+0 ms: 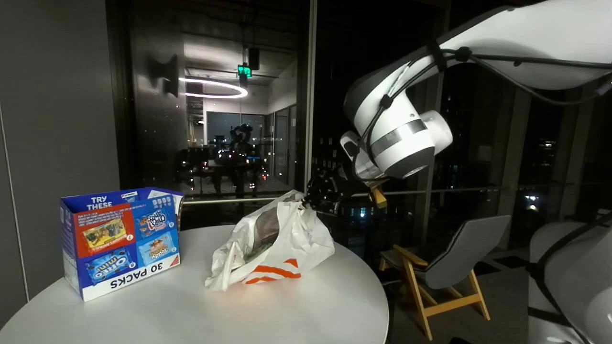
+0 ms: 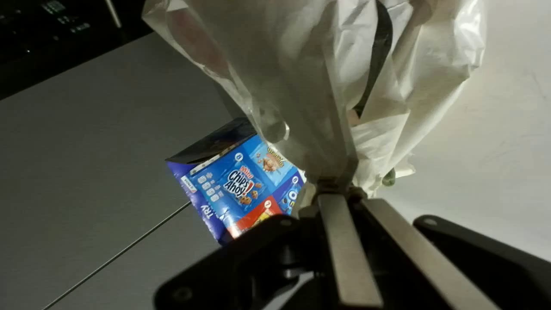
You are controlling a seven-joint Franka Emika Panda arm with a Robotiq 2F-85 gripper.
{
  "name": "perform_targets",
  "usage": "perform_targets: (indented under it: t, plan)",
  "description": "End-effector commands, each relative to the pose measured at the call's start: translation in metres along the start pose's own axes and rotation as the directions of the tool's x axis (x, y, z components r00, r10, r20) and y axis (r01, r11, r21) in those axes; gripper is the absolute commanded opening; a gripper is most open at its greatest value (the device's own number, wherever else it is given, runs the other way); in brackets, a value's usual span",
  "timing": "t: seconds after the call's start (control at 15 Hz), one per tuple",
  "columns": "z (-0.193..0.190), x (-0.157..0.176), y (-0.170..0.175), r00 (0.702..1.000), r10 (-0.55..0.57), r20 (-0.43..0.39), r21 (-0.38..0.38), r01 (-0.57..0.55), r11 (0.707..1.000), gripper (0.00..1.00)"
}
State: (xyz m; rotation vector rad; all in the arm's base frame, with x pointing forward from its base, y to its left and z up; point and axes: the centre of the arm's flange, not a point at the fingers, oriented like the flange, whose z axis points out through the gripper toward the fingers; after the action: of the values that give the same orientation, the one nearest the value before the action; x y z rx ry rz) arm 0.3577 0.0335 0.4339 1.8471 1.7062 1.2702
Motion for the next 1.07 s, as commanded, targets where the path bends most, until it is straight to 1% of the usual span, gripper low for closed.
perform_targets:
  t: [0.0, 0.13, 0.2, 0.27, 0.33, 0.4, 0.47, 0.6, 0.73, 0.87, 0.93, 1.0]
  plan:
    - [-0.052, 0.002, -0.054, 0.998, -0.053, -0.035, -0.121, 0.049, 0.991, 0.06]
    - [-0.063, 0.014, -0.049, 0.996, -0.077, -0.049, -0.164, 0.068, 0.984, 0.06]
    - [-0.067, 0.02, -0.047, 0.995, -0.088, -0.053, -0.165, 0.078, 0.983, 0.07]
    - [-0.071, 0.025, -0.046, 0.996, -0.085, -0.041, -0.166, 0.077, 0.983, 0.07]
    - [-0.072, 0.028, -0.046, 0.997, -0.074, -0.024, -0.145, 0.07, 0.987, 0.08]
    - [-0.071, 0.029, -0.05, 0.998, -0.058, 0.004, -0.102, 0.058, 0.993, 0.09]
    - [-0.068, 0.03, -0.055, 0.999, -0.047, 0.026, -0.075, 0.049, 0.996, 0.09]
    - [-0.053, 0.026, -0.074, 0.995, -0.013, 0.099, 0.029, 0.01, 1.0, 0.08]
    - [-0.037, 0.021, -0.102, 0.988, 0.006, 0.153, 0.106, -0.023, 0.994, 0.09]
    - [-0.021, 0.017, -0.134, 0.977, 0.033, 0.21, 0.175, -0.071, 0.982, 0.11]
    - [0.027, 0.023, -0.059, 0.971, 0.041, 0.235, 0.21, -0.092, 0.973, 0.36]
    - [0.034, 0.024, -0.055, 0.966, 0.036, 0.254, 0.23, -0.096, 0.968, 0.36]
